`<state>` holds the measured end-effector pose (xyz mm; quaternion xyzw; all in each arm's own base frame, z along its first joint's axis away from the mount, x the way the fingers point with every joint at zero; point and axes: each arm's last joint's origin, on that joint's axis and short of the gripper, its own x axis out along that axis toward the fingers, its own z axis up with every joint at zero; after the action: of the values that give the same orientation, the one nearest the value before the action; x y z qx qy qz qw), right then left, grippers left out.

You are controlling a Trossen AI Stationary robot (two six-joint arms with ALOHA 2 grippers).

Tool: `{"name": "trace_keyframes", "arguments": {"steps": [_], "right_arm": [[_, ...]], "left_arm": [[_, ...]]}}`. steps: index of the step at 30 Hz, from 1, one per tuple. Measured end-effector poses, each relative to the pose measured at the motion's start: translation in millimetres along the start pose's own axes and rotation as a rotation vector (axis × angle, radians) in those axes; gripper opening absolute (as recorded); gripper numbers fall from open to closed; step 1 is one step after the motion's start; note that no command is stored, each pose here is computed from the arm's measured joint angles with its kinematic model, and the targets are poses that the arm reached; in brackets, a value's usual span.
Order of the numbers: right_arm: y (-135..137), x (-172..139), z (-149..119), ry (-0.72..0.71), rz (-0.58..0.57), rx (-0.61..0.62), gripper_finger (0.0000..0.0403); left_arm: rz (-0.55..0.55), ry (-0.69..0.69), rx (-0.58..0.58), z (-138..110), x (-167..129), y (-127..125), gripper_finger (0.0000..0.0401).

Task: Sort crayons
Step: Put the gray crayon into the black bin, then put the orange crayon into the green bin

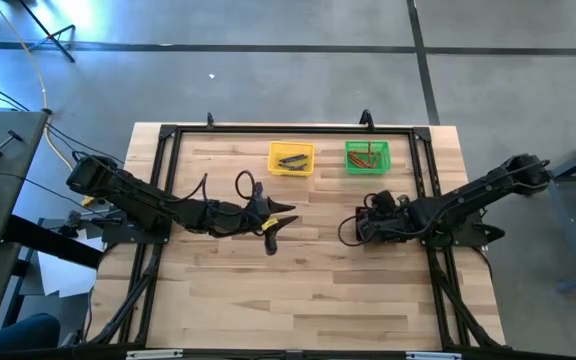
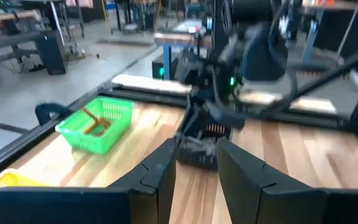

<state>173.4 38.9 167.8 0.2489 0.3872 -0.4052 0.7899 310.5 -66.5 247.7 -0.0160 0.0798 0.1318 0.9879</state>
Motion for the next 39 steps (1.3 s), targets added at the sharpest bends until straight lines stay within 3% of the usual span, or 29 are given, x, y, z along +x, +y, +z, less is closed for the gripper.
{"name": "trace_keyframes", "arguments": {"steps": [8, 13, 20, 30, 39], "right_arm": [[18.3, -23.0, 15.3, -0.011, 0.079, -0.075, 0.0109], [46.8, -54.7, 31.7, -0.172, 0.237, -0.215, 0.0109], [72.2, -80.5, 39.1, -0.353, 0.421, -0.433, 0.0110], [69.9, -75.5, 45.7, -0.384, 0.365, -0.545, 0.0110], [64.4, -64.9, 61.4, -0.403, 0.286, -0.578, 0.0110]], "left_arm": [[0.003, 0.147, -0.001, -15.1, -0.2, 3.3, 0.0103], [0.045, 0.285, -0.027, -29.3, -2.4, 8.6, 0.0103], [0.206, 0.548, -0.198, -54.8, -11.6, 25.2, 0.0103], [0.436, 0.942, -0.416, -82.1, -42.8, 37.7, 0.0103], [0.615, 1.058, -0.492, -91.4, -62.7, 39.4, 0.0103]]}}
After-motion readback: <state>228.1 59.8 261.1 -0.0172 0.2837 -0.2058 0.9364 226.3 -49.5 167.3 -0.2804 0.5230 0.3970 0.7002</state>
